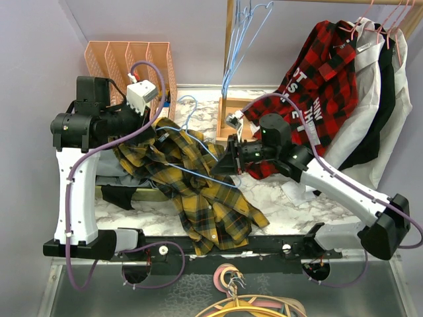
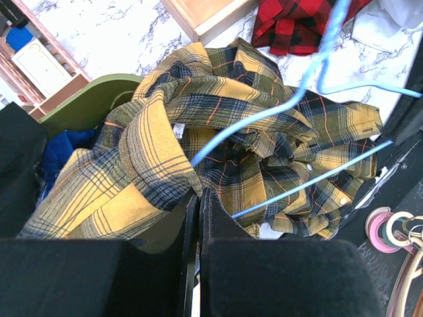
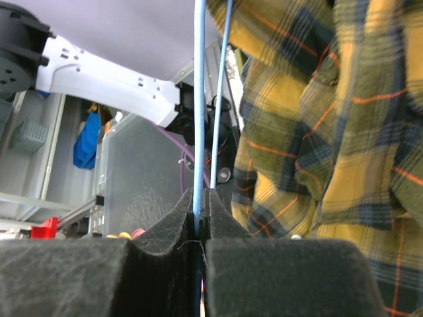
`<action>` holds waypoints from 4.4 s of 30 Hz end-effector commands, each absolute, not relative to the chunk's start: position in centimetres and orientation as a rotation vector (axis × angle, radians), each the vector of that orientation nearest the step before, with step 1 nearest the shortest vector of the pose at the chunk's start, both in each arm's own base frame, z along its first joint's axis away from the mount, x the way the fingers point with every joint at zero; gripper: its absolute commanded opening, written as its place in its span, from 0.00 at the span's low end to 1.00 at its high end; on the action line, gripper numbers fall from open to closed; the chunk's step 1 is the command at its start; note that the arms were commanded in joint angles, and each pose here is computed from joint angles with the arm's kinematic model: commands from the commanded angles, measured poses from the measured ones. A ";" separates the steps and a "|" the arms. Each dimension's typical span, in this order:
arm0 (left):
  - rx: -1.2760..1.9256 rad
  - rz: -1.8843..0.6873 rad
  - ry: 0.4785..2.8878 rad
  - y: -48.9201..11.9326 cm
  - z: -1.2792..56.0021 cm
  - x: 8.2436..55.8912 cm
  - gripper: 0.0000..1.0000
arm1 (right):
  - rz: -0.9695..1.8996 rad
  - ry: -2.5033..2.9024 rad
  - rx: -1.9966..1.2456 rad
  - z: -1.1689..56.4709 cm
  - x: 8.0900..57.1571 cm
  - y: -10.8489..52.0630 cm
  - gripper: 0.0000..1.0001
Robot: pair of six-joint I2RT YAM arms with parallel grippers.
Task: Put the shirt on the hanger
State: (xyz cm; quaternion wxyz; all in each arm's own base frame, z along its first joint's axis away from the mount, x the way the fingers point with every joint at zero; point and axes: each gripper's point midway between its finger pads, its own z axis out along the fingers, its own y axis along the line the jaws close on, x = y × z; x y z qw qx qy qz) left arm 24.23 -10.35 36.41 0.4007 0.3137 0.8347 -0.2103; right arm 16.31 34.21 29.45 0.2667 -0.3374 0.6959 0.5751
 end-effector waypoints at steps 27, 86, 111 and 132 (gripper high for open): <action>0.798 -0.581 2.163 -10.5 32.9 23.4 0.99 | 1.496 1.813 -0.928 26.0 22.9 41.4 0.01; 1.388 -0.619 1.629 -7.7 29.3 32.1 0.90 | 1.402 1.873 -0.965 20.7 24.4 42.0 0.01; 1.544 -0.602 1.674 -9.3 25.8 30.0 0.00 | 1.345 1.849 -0.905 22.3 25.6 42.0 0.01; 1.299 -0.576 1.607 -11.1 34.0 25.9 0.00 | 1.081 1.603 -0.638 34.1 25.1 33.4 0.99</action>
